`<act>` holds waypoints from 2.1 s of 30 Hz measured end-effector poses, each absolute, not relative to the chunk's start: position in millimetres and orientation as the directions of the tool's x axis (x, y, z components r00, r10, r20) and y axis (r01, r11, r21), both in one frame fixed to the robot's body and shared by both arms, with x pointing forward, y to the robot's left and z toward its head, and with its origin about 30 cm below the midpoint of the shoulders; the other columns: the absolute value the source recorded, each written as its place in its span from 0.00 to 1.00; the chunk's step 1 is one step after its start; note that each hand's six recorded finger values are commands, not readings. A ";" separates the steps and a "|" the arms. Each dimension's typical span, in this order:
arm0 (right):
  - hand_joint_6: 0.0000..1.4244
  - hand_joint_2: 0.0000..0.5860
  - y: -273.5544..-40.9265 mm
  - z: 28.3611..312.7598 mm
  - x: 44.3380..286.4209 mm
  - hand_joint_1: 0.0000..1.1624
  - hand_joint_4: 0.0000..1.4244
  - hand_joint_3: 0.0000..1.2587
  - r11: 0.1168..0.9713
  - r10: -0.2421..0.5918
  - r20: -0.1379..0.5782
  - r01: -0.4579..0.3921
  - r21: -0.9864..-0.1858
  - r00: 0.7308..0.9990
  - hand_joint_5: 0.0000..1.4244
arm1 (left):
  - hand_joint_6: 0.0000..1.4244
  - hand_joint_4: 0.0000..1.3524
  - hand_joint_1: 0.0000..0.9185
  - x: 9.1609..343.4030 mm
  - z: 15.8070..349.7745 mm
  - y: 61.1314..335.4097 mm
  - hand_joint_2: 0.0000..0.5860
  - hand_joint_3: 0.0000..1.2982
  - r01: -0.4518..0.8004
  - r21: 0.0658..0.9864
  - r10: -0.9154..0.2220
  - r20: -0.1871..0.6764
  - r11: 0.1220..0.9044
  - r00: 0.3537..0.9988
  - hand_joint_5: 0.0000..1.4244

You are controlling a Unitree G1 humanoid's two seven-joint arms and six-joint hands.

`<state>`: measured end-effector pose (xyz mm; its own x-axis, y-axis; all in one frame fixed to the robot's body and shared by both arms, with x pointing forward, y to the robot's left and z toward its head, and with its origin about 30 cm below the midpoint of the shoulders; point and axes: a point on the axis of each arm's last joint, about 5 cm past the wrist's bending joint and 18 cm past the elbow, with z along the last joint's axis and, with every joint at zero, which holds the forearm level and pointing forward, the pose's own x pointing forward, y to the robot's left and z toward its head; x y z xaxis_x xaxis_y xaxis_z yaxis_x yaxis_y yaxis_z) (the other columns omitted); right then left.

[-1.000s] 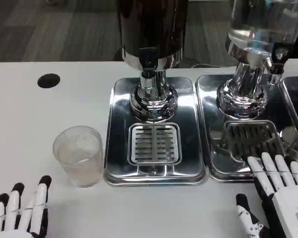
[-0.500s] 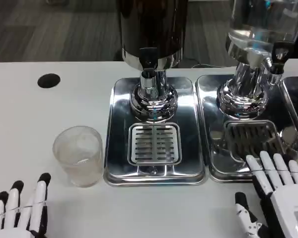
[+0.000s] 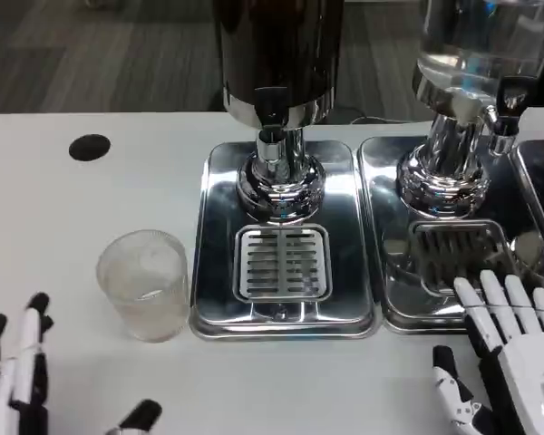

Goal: Grasp the cup under the faucet to collect the drink, then remove the cup.

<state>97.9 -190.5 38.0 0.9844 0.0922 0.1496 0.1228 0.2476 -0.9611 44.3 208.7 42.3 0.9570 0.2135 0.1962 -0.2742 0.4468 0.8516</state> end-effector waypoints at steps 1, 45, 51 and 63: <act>0.00 0.79 -190.1 38.8 97.4 0.02 0.00 0.07 0.248 0.091 0.151 0.124 -0.961 0.984 0.00 | 0.00 0.00 0.00 48.4 44.1 210.6 0.09 0.00 -0.291 0.837 0.223 0.207 0.464 0.952 0.00; 0.00 0.79 -192.1 34.0 96.3 0.03 0.00 0.08 0.281 0.072 0.125 0.100 -0.954 0.989 0.00 | 0.01 0.00 0.00 152.1 48.8 211.6 0.05 0.00 -0.232 0.781 0.225 0.120 0.579 0.967 0.03; 0.00 0.79 -191.7 34.3 97.2 0.03 0.00 0.08 0.283 0.073 0.128 0.103 -0.954 0.989 0.00 | 0.01 0.00 0.00 154.1 49.1 210.1 0.05 0.01 -0.225 0.794 0.217 0.121 0.565 0.969 0.03; 0.00 0.80 -192.0 33.0 92.8 0.03 0.00 0.10 0.288 0.068 0.120 0.096 -0.953 0.990 0.00 | 0.08 0.00 0.05 164.9 47.3 201.2 0.07 0.04 -0.193 0.810 0.176 0.113 0.554 0.978 0.10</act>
